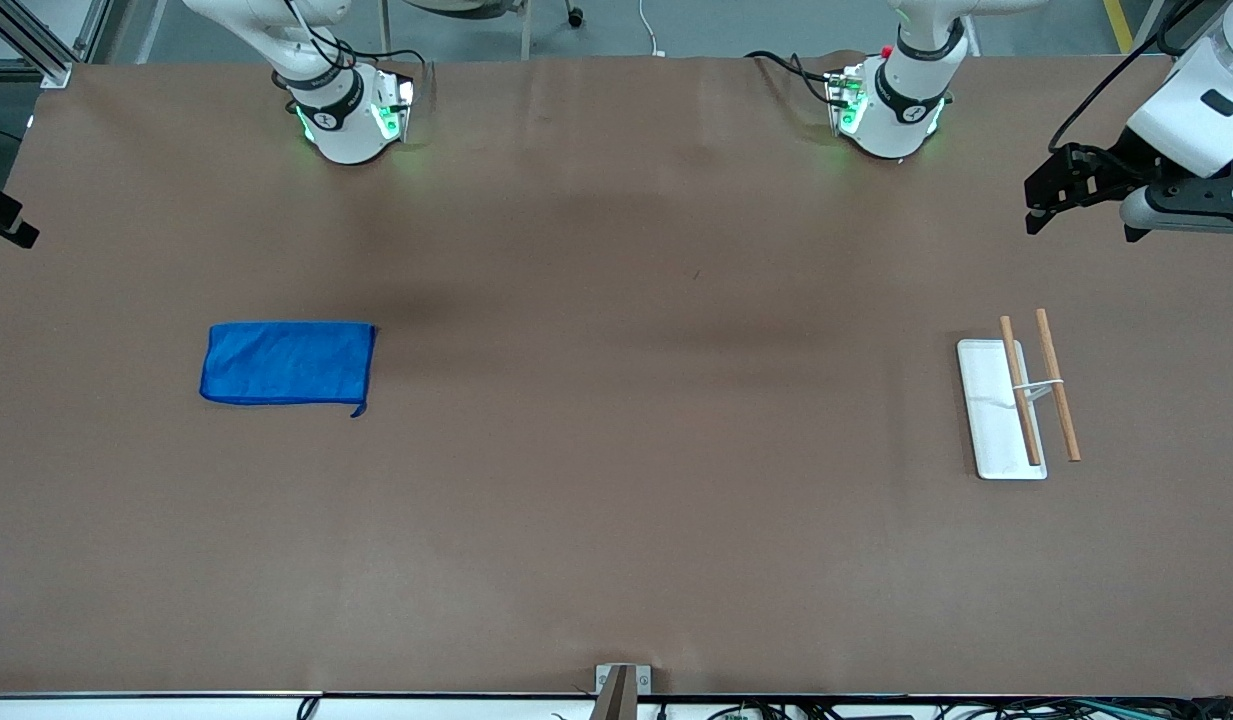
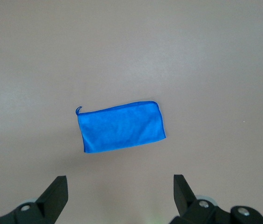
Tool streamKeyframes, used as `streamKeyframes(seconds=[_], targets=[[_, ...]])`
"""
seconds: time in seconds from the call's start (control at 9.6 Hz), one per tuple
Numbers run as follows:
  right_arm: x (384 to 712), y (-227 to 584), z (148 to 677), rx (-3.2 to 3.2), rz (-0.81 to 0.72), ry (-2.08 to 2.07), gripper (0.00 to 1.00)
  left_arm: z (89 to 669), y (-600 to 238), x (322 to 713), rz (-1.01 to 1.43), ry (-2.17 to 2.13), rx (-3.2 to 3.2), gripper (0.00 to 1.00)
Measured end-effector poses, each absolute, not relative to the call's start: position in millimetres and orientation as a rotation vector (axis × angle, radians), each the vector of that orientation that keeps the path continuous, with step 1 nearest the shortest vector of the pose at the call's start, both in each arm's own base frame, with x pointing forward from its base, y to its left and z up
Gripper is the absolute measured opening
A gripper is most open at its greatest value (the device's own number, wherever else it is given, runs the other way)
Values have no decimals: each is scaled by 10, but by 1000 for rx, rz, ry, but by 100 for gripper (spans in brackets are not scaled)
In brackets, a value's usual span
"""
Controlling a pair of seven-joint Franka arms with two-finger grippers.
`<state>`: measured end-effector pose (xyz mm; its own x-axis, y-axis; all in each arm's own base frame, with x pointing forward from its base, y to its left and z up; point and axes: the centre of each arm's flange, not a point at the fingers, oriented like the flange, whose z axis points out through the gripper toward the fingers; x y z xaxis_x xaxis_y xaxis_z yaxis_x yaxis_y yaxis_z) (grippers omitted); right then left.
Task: Right arm passes towel to left arm to hang
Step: 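Move the right gripper toward the blue towel, then lower the right gripper onto the towel edge and close it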
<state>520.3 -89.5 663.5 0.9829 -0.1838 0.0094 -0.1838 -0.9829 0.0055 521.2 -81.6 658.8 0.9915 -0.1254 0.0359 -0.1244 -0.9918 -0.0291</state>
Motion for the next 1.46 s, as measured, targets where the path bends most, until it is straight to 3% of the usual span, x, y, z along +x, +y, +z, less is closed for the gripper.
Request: streamKeyframes(seconds=[0.62,0.83,1.15,1.46], targets=[[5211,-857,6627,3122,10,-275,100,6598,-789,5216,-61,187,-3109,100],[5265,-810,6367,3127,-83,-224,100,6597,-711,5227,-60,164,-3110,100],[5593,-818,5092,3126,-203,-162,100,6596,-700,5230,-60,162,-3110,100],[5509,-798,3744,3131,-119,4,100,6596,-692,5233,-59,161,-3110,100]])
